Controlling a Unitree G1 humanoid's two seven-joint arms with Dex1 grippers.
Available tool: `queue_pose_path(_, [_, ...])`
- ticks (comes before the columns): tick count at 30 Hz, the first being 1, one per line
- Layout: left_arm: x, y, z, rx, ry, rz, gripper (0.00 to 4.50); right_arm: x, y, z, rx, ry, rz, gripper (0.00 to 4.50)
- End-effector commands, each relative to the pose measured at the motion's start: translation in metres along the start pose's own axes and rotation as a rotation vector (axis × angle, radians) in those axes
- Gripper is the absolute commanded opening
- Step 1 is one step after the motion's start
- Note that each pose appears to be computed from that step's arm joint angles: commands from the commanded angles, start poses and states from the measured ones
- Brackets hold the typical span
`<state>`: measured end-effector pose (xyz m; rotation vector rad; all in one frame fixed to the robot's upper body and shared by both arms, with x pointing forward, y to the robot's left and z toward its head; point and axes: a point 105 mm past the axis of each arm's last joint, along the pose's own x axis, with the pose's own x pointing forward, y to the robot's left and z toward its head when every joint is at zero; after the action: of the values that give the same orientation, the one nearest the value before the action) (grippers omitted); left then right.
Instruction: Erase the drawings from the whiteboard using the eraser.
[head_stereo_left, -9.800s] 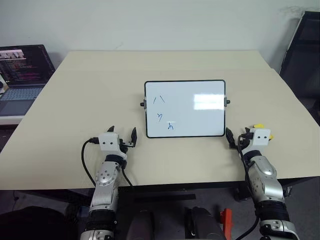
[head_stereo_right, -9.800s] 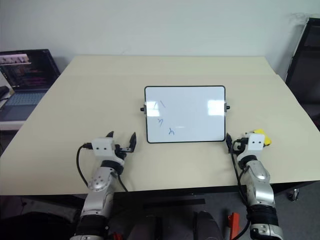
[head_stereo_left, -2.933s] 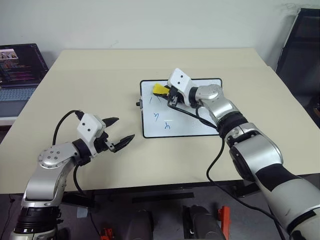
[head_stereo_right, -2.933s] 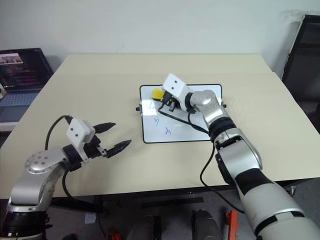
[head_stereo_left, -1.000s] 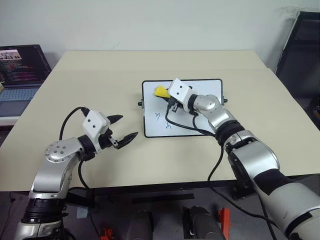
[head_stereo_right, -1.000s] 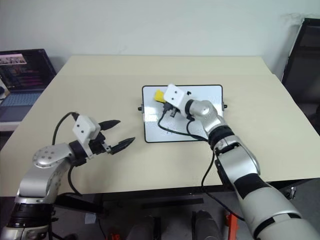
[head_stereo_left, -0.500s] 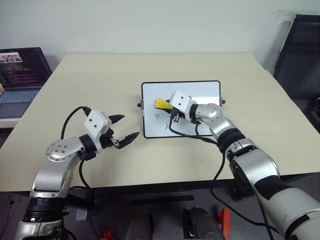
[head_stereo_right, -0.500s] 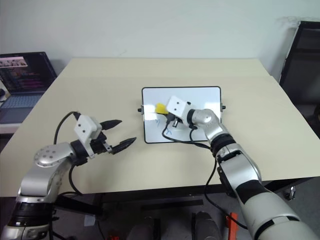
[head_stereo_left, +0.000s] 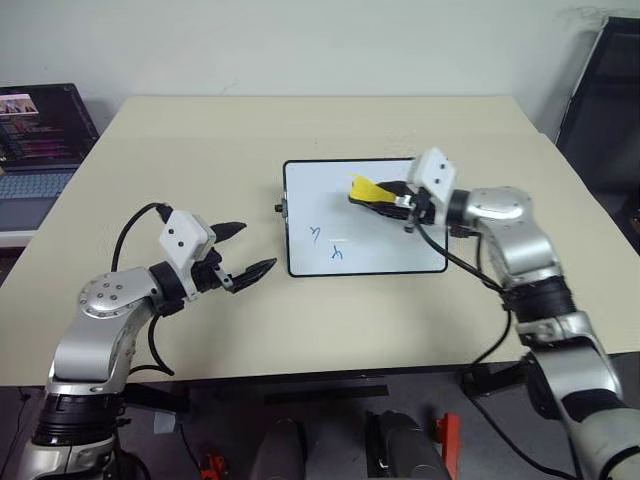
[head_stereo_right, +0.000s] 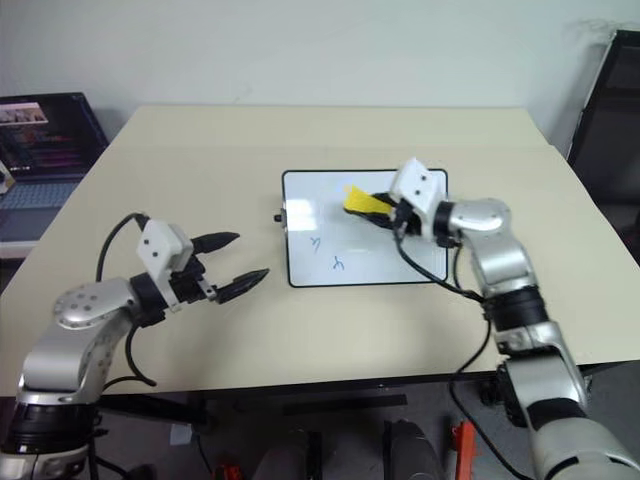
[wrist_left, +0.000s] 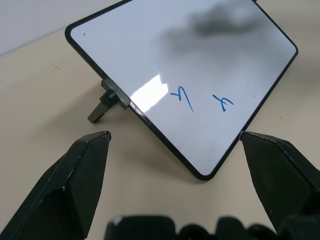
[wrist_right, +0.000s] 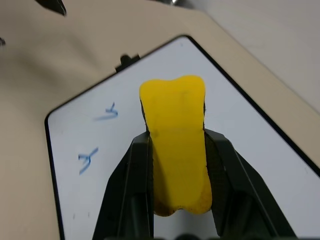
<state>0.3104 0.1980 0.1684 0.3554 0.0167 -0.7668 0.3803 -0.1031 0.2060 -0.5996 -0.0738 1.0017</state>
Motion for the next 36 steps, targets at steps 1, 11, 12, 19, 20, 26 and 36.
queue_pose_path(1, [-0.006,0.003,0.014,0.038,-0.026,-0.004,4.50,-0.018,-0.013,0.012,-0.019,-0.021,-0.053,1.02])
queue_pose_path(11, [-0.007,0.001,0.011,0.029,-0.013,-0.017,4.50,-0.037,-0.034,-0.003,0.028,0.012,-0.168,1.02])
queue_pose_path(12, [-0.007,0.001,0.011,0.028,-0.011,-0.018,4.50,-0.038,-0.035,-0.004,0.024,0.018,-0.175,1.02])
queue_pose_path(19, [-0.007,0.001,0.010,0.026,-0.006,-0.018,4.50,-0.033,-0.036,-0.002,0.009,0.015,-0.175,1.02])
queue_pose_path(20, [-0.007,0.002,0.010,0.026,-0.006,-0.017,4.50,-0.032,-0.036,-0.002,0.009,0.013,-0.175,1.02])
queue_pose_path(26, [-0.007,0.001,0.009,0.026,-0.003,-0.022,4.50,-0.030,-0.032,-0.001,0.009,0.007,-0.163,1.02])
queue_pose_path(36, [-0.006,0.001,0.003,0.023,0.008,-0.018,4.50,-0.005,-0.009,0.016,-0.014,-0.053,-0.067,1.02])
